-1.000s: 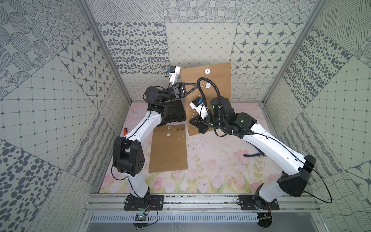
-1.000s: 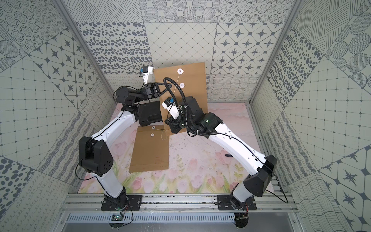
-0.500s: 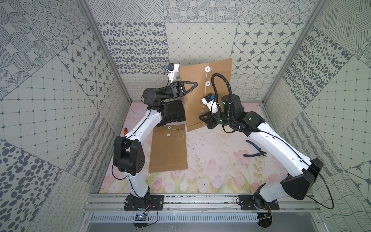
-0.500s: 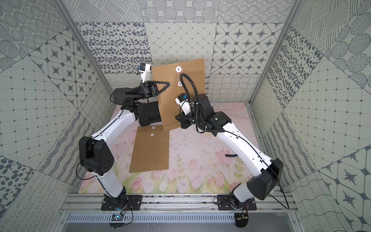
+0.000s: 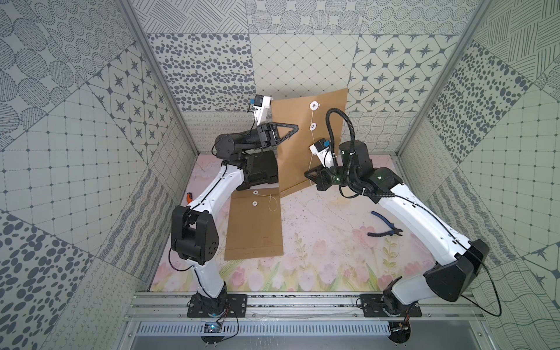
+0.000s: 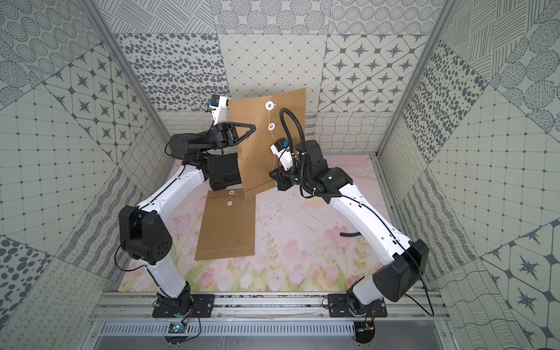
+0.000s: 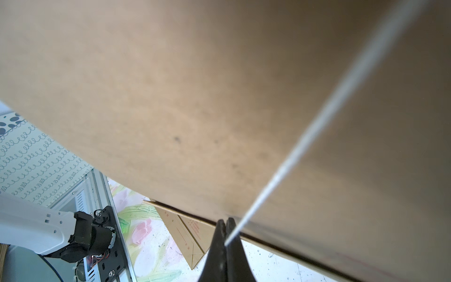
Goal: Close the mouth of the file bag
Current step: Close the file bag.
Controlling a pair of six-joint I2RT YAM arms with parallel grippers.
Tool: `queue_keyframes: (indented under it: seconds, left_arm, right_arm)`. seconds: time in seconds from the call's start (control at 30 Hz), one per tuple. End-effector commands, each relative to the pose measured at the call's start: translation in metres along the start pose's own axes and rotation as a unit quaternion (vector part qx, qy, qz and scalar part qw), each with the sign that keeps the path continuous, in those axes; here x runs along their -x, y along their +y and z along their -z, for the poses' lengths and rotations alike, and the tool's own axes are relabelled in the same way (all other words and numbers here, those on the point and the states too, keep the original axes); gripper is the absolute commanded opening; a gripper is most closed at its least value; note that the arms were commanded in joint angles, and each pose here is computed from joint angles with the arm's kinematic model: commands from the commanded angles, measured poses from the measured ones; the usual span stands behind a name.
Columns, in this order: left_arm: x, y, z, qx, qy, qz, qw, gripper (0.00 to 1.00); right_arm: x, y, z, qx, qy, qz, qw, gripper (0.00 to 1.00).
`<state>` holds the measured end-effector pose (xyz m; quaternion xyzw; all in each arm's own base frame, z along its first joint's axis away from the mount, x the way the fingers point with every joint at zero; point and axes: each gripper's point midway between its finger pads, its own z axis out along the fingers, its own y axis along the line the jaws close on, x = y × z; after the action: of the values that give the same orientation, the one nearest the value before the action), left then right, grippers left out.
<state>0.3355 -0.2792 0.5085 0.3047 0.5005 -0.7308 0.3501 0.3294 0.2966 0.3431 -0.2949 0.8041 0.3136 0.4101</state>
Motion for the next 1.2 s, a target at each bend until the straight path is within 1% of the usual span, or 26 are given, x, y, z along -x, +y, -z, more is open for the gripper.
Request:
queue_keyframes:
  seconds: [0.0, 0.13, 0.27, 0.47, 0.67, 0.87, 1.17]
  left_arm:
    - [-0.004, -0.034, -0.006, -0.035, 0.018, -0.050, 0.998, 0.00]
    - [-0.007, -0.037, -0.008, -0.038, 0.026, -0.049, 0.998, 0.00]
    - [-0.011, -0.037, -0.007, -0.037, 0.033, -0.047, 0.998, 0.00]
    - [-0.014, -0.033, -0.006, -0.031, 0.037, -0.041, 0.998, 0.00]
    - [-0.015, -0.026, -0.005, -0.024, 0.040, -0.031, 0.998, 0.00]
    - [-0.022, -0.020, -0.004, -0.016, 0.047, -0.018, 0.999, 0.00]
    - [-0.029, -0.011, 0.001, -0.004, 0.048, -0.002, 0.999, 0.00]
  right_arm:
    - [0.013, 0.003, 0.013, 0.003, -0.028, -0.001, 1.000, 0.00]
    - [0.015, -0.006, 0.016, -0.011, -0.029, -0.001, 1.000, 0.00]
    - [0.015, -0.023, 0.021, -0.041, -0.021, -0.003, 0.999, 0.00]
    - [0.019, -0.041, 0.036, -0.069, -0.024, -0.002, 0.997, 0.00]
    - [0.034, -0.047, 0.052, -0.083, -0.044, 0.001, 0.996, 0.00]
    - [0.046, -0.063, 0.064, -0.118, -0.049, 0.002, 0.992, 0.00]
    - [0.074, -0.081, 0.082, -0.157, -0.072, 0.000, 0.985, 0.00]
